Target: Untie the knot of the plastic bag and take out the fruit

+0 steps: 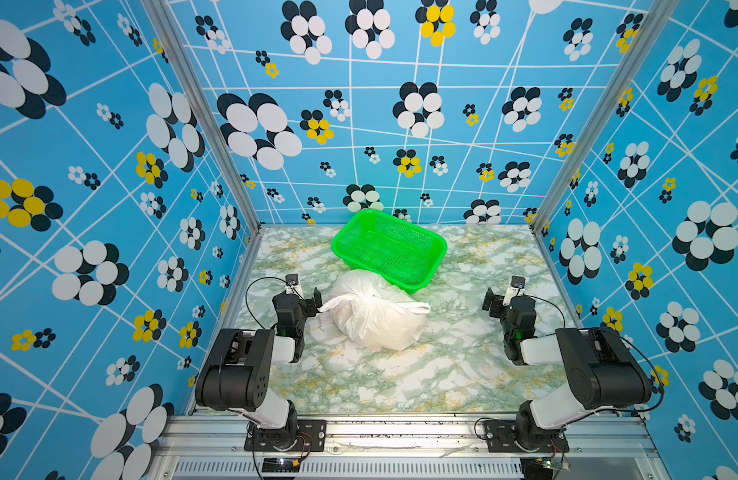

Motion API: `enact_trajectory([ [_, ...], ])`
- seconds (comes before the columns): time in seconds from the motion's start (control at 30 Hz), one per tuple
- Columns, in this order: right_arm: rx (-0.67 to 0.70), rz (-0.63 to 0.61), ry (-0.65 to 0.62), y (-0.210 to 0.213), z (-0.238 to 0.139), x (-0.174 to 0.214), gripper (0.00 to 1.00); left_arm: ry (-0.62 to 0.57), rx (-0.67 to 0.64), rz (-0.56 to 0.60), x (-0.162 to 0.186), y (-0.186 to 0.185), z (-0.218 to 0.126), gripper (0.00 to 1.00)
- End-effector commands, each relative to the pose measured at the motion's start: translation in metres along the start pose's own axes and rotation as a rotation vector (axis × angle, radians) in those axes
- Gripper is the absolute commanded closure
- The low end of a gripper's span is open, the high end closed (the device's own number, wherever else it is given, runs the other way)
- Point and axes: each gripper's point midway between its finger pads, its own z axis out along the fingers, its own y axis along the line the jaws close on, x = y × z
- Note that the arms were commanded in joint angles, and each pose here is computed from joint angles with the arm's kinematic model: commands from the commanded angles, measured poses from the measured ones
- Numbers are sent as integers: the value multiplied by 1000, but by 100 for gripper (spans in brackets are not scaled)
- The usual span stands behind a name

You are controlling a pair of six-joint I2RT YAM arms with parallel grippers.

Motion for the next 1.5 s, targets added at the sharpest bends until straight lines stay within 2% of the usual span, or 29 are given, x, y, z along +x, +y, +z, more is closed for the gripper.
enact_trajectory([
  [0.0,44,33,-68,-9,-9,-23,1,-51,30,30,-22,-9,-4,1],
  [0.07,127,58,-64,-24,-19,-37,1,-54,-41,23,-37,0,-17,1],
  [0.13,154,71,-67,-29,-28,-54,1,-51,-118,-16,-45,13,-29,1],
  [0.23,147,318,-110,-35,-47,-85,1,-56,-132,-118,-63,17,-43,1],
  [0.3,151,509,-31,-37,-63,-88,1,-41,-116,-252,-73,16,-54,1],
  [0.33,110,525,-5,-31,-70,-96,1,5,-97,-323,-72,13,-61,1],
  [0.4,32,565,60,-19,-83,-104,1,61,-13,-378,-69,-1,-75,1],
  [0.47,165,752,107,-40,-96,-89,1,80,-5,-479,-58,0,-87,1],
  [0.5,140,792,122,-40,-101,-88,1,117,-52,-590,-41,10,-95,1],
  [0.53,-43,785,103,-16,-101,-104,1,147,-71,-686,-29,17,-103,1],
  [0.57,-171,770,69,0,-105,-116,1,143,-22,-731,-27,16,-108,1],
  [0.63,-270,801,55,13,-115,-115,1,47,140,-666,-46,0,-117,1],
  [0.7,-417,802,8,35,-123,-122,1,20,122,-605,-52,5,-129,1],
  [0.77,-482,735,32,62,-129,-122,1,-3,103,-571,-57,10,-141,1],
  [0.93,-412,489,244,124,-128,-115,4,-23,205,-563,-82,-5,-165,1],
  [1.07,-400,432,359,164,-114,-106,6,5,220,-492,-93,-8,-186,1],
  [1.17,-366,384,403,181,-99,-99,6,19,128,-487,-88,6,-190,1],
  [1.3,-294,314,483,194,-77,-86,8,-4,144,-487,-90,5,-187,1],
  [1.47,-186,214,569,200,-50,-59,10,22,130,-483,-81,6,-184,1],
])
